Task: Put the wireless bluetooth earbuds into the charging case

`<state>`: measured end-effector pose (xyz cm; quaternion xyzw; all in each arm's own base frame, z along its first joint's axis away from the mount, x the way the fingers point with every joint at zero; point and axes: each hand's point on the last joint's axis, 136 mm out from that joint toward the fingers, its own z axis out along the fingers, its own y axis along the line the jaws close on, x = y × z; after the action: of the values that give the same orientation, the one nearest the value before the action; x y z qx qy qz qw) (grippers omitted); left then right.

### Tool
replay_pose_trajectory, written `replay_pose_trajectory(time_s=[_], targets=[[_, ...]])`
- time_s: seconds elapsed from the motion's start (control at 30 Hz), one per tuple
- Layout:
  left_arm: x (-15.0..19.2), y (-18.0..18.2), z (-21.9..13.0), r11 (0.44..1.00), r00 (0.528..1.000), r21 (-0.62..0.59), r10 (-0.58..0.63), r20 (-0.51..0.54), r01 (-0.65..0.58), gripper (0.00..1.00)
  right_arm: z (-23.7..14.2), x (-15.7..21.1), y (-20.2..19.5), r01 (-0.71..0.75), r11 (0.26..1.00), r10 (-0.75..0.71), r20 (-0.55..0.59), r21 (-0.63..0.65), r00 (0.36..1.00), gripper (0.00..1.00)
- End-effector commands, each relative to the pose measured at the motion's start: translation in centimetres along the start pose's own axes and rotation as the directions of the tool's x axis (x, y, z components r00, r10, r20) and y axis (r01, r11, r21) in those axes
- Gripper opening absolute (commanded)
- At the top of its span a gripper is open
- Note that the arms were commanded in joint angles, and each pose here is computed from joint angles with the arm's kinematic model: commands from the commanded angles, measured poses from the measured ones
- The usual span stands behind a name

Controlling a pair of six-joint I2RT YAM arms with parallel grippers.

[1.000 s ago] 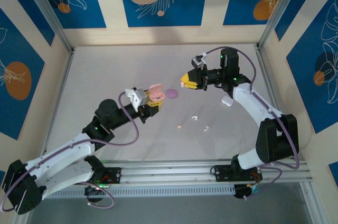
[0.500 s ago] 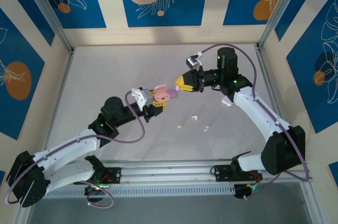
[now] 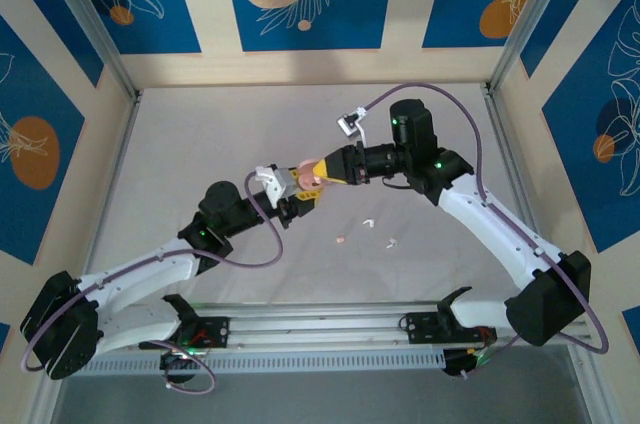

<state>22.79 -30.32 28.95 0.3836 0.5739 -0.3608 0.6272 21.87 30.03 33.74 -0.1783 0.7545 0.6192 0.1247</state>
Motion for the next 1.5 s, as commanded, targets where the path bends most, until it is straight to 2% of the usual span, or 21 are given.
replay_pose_trajectory(time_s=[0.0, 0.27, 0.77, 1.47], targets=[[-3.0, -0.3, 0.3, 0.999, 0.995, 0.007, 0.042, 0.087, -0.043, 0.31, 0.4, -0.6, 0.0, 0.045, 0.998, -0.046, 0.025, 0.047, 0.999, 0.21], [-3.0, -0.3, 0.6, 0.999, 0.995, 0.007, 0.034, 0.09, -0.035, 0.31, 1.2, -0.6, -1.6, 0.031, 0.989, -0.036, 0.03, 0.146, 0.999, 0.21], [-2.8, -0.1, 0.7, 0.999, 0.996, -0.011, 0.031, 0.083, -0.03, 0.31, 2.1, -0.4, -1.6, 0.034, 0.986, -0.038, 0.022, 0.162, 0.999, 0.21], [-3.1, 0.4, 0.5, 0.998, 0.995, -0.046, 0.035, 0.09, -0.031, 0.31, 3.2, 1.2, -3.3, 0.037, 0.954, -0.02, -0.06, 0.297, 0.998, 0.24]])
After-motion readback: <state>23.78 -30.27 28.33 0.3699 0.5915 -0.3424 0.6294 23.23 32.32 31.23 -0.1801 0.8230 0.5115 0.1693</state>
